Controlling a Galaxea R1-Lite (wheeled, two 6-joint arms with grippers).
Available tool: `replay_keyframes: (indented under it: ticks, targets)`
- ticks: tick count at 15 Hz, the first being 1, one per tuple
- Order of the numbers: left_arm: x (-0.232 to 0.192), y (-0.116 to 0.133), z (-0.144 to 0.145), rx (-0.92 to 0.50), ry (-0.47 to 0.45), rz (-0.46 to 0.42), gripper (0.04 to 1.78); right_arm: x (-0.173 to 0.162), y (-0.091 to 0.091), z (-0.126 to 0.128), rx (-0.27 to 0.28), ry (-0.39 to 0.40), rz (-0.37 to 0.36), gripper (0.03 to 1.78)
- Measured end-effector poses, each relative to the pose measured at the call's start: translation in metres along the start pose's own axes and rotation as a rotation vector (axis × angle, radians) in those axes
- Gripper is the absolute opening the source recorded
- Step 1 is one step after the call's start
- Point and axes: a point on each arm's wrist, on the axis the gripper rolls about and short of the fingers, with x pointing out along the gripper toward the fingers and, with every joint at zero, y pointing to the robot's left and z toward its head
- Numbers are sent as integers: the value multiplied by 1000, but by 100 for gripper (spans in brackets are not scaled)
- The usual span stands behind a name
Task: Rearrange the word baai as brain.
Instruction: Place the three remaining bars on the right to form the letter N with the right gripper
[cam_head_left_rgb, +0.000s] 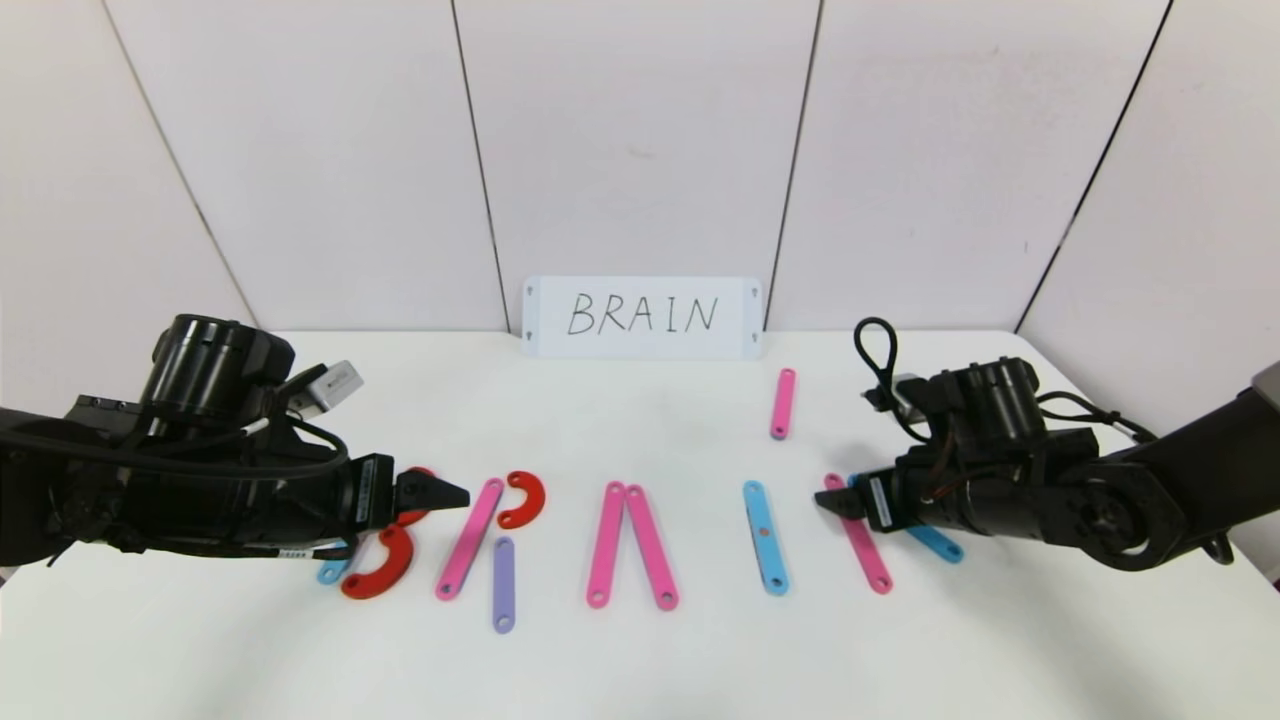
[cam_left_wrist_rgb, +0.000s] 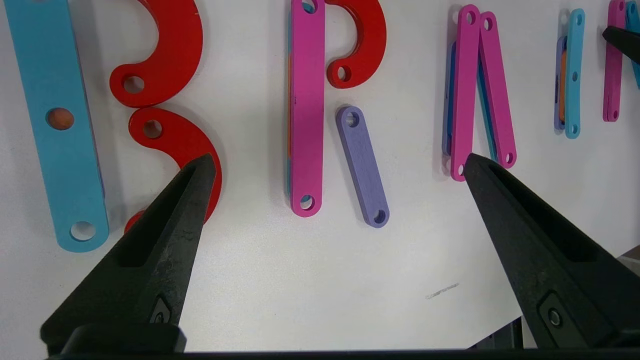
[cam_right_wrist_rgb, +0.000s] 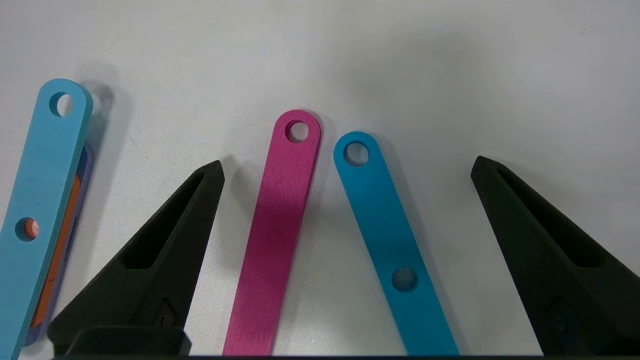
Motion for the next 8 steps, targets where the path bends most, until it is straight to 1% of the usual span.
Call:
replay_keyframes:
  ticks: [8]
  targets:
    - [0,0,0,-1,1,1,174,1,-8,-1,16,4,-27,173]
